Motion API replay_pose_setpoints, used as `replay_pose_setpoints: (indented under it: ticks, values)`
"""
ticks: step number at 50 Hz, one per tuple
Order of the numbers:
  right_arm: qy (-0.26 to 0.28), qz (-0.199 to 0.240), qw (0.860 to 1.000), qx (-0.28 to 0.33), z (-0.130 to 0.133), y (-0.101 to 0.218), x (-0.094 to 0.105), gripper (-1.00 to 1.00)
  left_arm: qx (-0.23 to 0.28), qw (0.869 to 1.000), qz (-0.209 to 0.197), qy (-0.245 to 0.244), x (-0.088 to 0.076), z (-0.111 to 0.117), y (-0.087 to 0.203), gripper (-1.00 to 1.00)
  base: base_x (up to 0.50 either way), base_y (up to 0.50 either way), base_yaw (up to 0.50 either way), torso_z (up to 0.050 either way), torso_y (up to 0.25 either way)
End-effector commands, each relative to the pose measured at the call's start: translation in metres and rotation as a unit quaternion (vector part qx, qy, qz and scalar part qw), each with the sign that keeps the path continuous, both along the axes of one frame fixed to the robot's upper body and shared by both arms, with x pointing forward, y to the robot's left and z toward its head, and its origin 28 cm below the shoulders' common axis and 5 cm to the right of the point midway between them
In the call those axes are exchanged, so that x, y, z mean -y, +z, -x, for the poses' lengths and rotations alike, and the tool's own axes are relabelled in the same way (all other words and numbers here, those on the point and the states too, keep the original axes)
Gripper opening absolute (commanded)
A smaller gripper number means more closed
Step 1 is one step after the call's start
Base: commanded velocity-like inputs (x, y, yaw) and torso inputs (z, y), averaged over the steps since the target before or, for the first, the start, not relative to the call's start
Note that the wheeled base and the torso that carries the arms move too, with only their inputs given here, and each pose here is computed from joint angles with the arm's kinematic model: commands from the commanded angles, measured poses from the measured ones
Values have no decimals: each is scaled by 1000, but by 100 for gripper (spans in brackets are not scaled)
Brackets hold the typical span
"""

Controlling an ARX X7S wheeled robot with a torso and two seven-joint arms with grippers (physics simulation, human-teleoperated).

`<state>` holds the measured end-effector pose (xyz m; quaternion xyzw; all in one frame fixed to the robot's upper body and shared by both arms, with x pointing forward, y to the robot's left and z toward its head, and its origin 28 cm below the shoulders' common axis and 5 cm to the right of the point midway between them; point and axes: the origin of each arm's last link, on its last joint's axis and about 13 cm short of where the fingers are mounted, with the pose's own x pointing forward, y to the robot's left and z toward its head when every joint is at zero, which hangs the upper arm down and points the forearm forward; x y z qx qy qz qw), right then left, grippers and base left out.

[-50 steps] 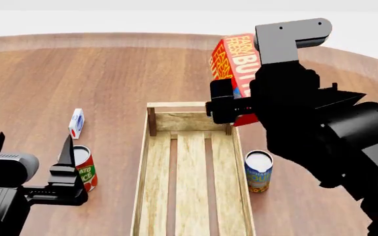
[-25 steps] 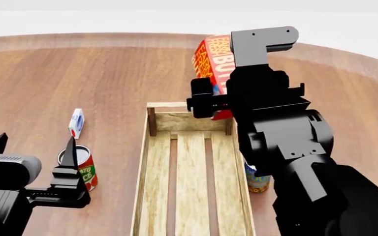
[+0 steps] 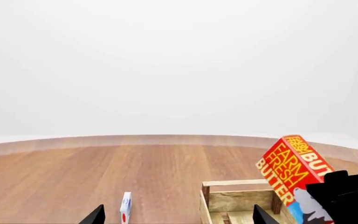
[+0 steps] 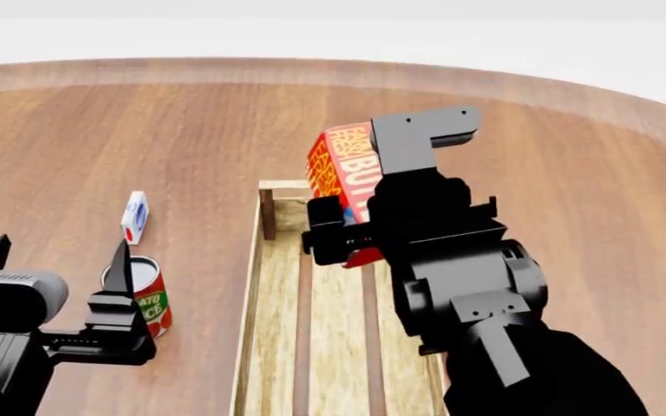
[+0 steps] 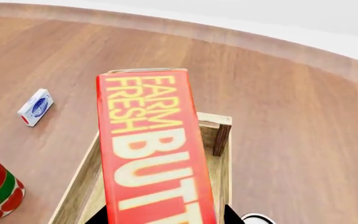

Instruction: Pick up the butter and put it in the tray.

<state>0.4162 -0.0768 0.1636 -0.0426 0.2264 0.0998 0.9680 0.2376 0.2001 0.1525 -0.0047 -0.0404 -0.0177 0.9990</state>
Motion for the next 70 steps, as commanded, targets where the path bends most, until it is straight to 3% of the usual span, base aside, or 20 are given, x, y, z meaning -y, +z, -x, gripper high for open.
replay_pose_setpoints:
  ticks: [1, 55, 70]
  values:
    - [37, -1, 999, -12, 2, -5, -12, -100, 12, 1000, 11, 7, -2, -3, 2, 100, 0, 0, 0, 0, 0]
    - [72, 8, 987, -144, 22, -40, -7, -100, 9, 1000, 16, 7, -3, -4, 0, 100, 0, 0, 0, 1, 1]
    - [75, 10, 985, -152, 23, -42, -7, -100, 9, 1000, 15, 6, -2, -4, 0, 100, 0, 0, 0, 0, 1]
